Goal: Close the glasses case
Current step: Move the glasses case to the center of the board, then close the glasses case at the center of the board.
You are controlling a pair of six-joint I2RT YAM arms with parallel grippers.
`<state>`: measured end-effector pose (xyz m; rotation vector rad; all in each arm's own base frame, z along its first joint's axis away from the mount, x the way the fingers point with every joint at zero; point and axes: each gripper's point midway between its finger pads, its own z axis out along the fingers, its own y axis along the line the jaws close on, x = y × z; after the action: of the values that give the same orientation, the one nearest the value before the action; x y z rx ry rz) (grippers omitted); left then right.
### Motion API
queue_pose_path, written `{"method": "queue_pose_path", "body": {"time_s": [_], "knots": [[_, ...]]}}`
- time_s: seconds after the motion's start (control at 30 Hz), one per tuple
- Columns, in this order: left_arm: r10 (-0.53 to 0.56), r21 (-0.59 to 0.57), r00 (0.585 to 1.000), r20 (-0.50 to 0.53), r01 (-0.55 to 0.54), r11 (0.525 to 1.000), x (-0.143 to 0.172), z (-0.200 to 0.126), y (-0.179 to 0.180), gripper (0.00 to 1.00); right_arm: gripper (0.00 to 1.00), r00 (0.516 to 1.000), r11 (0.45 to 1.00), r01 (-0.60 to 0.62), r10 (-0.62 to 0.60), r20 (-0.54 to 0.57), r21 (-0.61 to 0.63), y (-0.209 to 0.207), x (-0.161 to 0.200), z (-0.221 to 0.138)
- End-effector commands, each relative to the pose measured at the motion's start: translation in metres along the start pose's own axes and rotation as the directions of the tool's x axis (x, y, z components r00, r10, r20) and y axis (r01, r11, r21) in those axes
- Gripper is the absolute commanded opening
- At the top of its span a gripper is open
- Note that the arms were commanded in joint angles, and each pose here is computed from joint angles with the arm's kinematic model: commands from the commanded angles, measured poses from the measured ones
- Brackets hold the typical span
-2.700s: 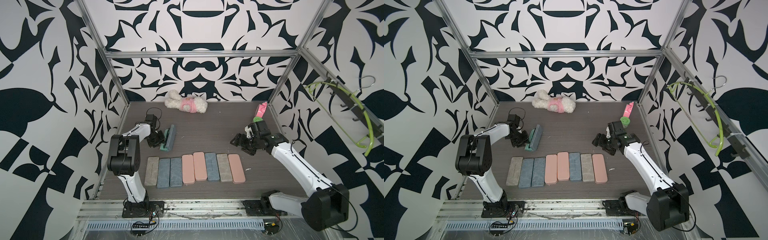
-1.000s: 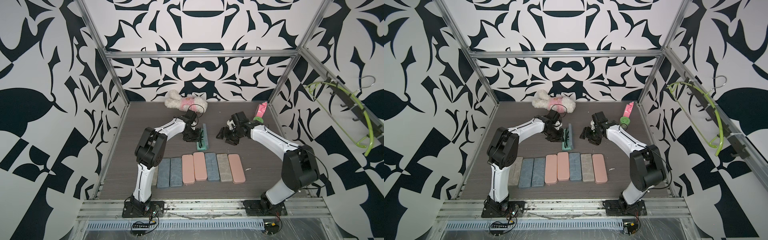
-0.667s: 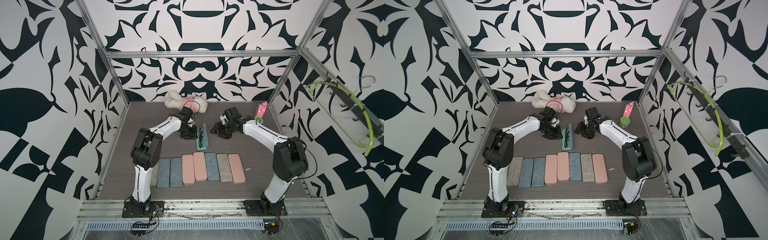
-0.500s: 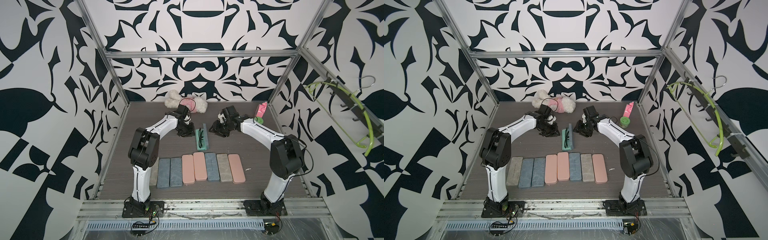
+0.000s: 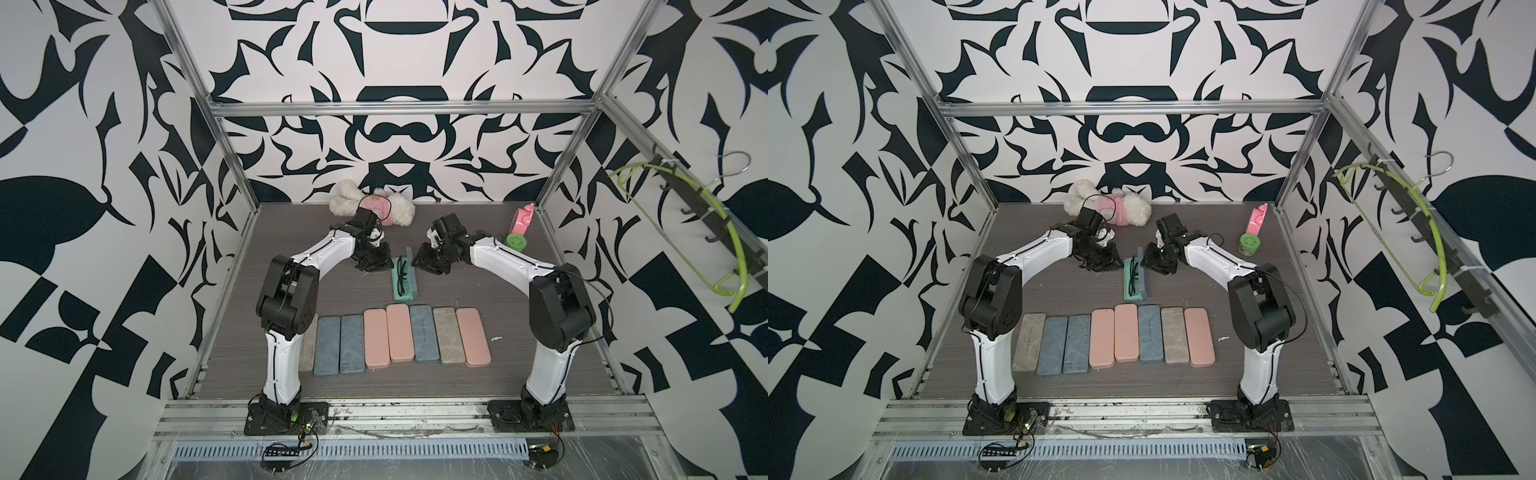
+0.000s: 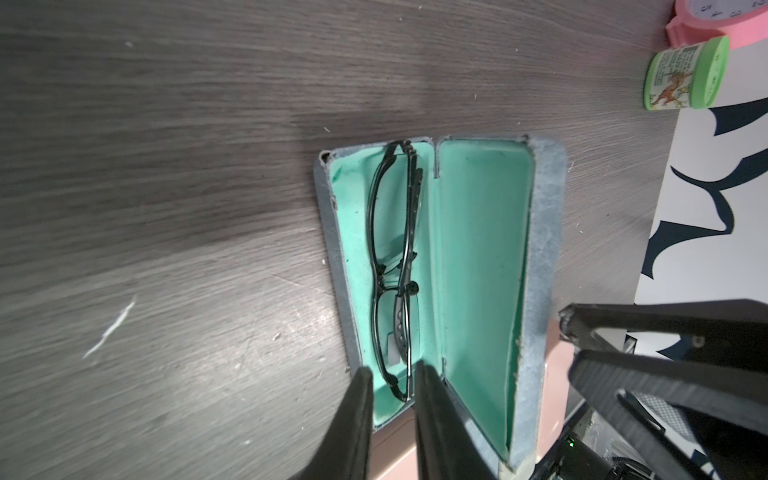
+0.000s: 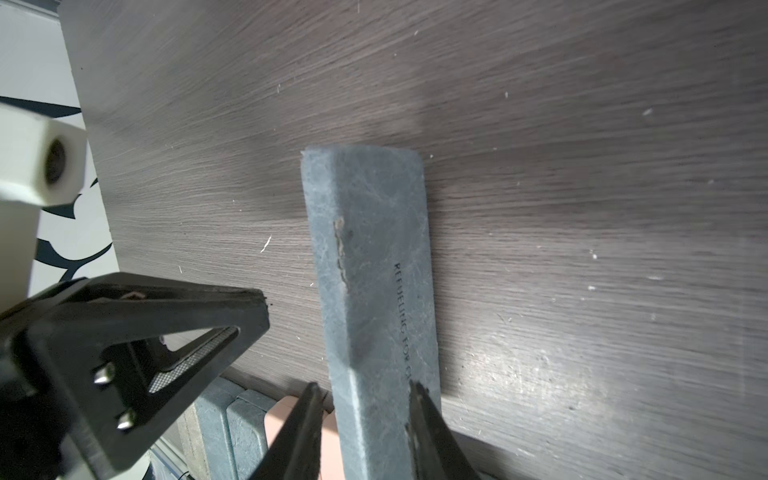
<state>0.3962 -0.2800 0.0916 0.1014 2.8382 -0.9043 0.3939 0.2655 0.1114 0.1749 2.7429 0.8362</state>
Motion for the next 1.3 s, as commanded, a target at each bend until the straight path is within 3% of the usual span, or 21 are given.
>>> {"method": "queue_pose_path", "body": {"time_s": [0.0,0.7,1.27], "knots": [[-0.019,0.020,0.999,-0.031,0.019,1.000,0.005,0.012,0.003,0.24,0.34,0.998,0.999,0.038,-0.038,0.042,-0.010,0.011,-0.008,-0.005],[-0.013,-0.067,0.994,-0.105,0.006,0.998,0.023,0.046,0.022,0.23,0.30,0.998,0.998,0.065,-0.065,0.022,0.016,0.013,0.004,0.002],[0.007,-0.123,0.991,-0.133,-0.023,0.992,0.031,0.058,0.030,0.17,0.26,0.997,0.996,0.075,-0.076,0.018,0.040,0.010,0.009,0.003]]}}
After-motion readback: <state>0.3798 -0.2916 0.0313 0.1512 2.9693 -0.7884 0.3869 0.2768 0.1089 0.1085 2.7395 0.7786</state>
